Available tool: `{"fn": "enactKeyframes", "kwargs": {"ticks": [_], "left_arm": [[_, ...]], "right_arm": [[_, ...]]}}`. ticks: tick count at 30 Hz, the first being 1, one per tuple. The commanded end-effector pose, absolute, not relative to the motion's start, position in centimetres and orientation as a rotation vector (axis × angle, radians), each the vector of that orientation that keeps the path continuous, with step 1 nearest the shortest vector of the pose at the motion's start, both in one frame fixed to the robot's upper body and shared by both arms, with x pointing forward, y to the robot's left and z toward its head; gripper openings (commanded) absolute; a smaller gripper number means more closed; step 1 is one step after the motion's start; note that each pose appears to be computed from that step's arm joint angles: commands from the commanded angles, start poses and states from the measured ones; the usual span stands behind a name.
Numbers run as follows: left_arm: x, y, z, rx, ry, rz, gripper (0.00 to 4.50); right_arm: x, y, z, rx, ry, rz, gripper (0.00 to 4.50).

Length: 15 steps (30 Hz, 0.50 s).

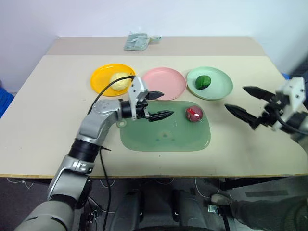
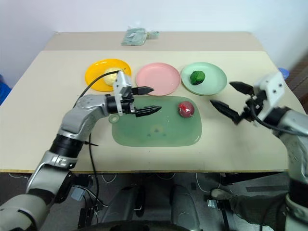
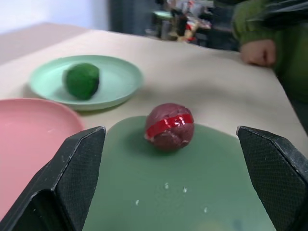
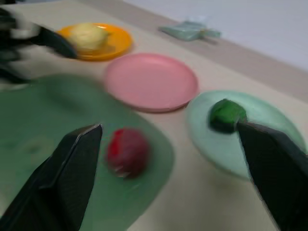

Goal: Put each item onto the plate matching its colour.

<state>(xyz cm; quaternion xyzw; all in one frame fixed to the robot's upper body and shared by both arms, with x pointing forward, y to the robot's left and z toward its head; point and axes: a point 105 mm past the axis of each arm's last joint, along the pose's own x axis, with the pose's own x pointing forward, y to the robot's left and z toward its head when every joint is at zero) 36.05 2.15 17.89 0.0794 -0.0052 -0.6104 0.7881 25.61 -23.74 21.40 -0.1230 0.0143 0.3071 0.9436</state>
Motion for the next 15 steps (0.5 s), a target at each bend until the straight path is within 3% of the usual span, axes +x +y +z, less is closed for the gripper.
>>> {"fn": "enactKeyframes", "kwargs": {"ticks": [1,6,9,15], "left_arm": [[36.9,1.0,18.5,0.246,-0.041,-1.342,4.5],[37.6,0.5,18.9,0.259,-0.055,-1.359,4.5],[37.3,3.1,19.4,0.2,-0.08,-1.349,4.5],[32.0,12.9,17.8,0.213,-0.026,-1.336,4.5]], "right_arm": [[23.9,-23.2,22.6,-0.289,-0.001,0.592,4.46],[23.6,-22.0,22.3,-0.28,-0.033,0.544,4.46],[24.1,-20.4,22.2,-0.254,-0.067,0.573,4.46],[27.5,-17.6,19.9,-0.195,-0.053,0.631,4.46]]}}
